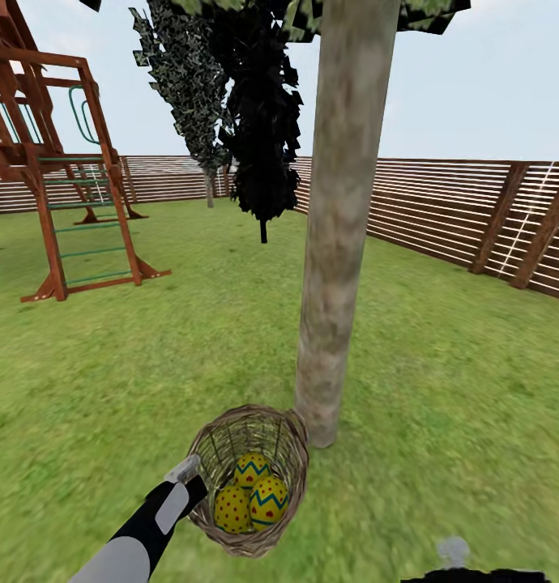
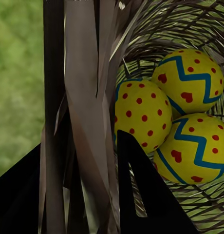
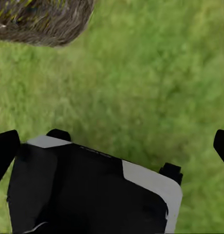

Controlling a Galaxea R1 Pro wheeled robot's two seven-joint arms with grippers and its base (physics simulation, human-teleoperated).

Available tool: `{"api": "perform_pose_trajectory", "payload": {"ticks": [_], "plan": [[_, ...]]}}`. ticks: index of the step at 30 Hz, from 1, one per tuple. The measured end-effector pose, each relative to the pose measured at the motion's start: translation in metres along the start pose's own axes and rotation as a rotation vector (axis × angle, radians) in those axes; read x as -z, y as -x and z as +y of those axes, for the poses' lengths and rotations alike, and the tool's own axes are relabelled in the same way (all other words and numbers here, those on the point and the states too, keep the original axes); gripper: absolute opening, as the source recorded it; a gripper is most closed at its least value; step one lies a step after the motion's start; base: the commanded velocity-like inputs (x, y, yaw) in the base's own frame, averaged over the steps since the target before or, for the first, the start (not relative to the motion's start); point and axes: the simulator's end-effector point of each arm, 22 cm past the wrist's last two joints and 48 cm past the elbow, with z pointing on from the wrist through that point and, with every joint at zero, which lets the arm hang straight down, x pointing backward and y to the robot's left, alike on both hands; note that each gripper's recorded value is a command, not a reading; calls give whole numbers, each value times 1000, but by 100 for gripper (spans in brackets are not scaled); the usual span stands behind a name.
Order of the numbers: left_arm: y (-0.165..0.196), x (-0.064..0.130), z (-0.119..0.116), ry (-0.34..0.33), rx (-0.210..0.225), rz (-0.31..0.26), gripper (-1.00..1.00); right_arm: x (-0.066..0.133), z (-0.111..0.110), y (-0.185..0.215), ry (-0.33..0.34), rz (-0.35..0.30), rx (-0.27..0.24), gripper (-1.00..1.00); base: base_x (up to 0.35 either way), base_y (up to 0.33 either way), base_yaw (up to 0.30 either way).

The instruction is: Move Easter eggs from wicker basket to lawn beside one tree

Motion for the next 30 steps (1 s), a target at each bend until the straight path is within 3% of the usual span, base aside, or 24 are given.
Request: {"api": "perform_pose_trajectory", "payload": {"ticks": [5,6,9,18,30], "plan": [[1,0,0,0,-2,-3,-100,57,-7,97,-50,-116,-80,100,0,0,0],[1,0,0,0,-2,-2,-100,68,-6,113,-60,-134,-78,100,0,0,0],[1,0,1,1,-2,-2,-100,95,3,154,-84,-216,-7,100,0,0,43],[2,0,1,2,-4,-4,-100,96,3,156,-89,-221,0,100,0,0,280],[0,0,0,-1,-4,-2,-100,95,4,156,-82,-222,-3,100,0,0,14]]}}
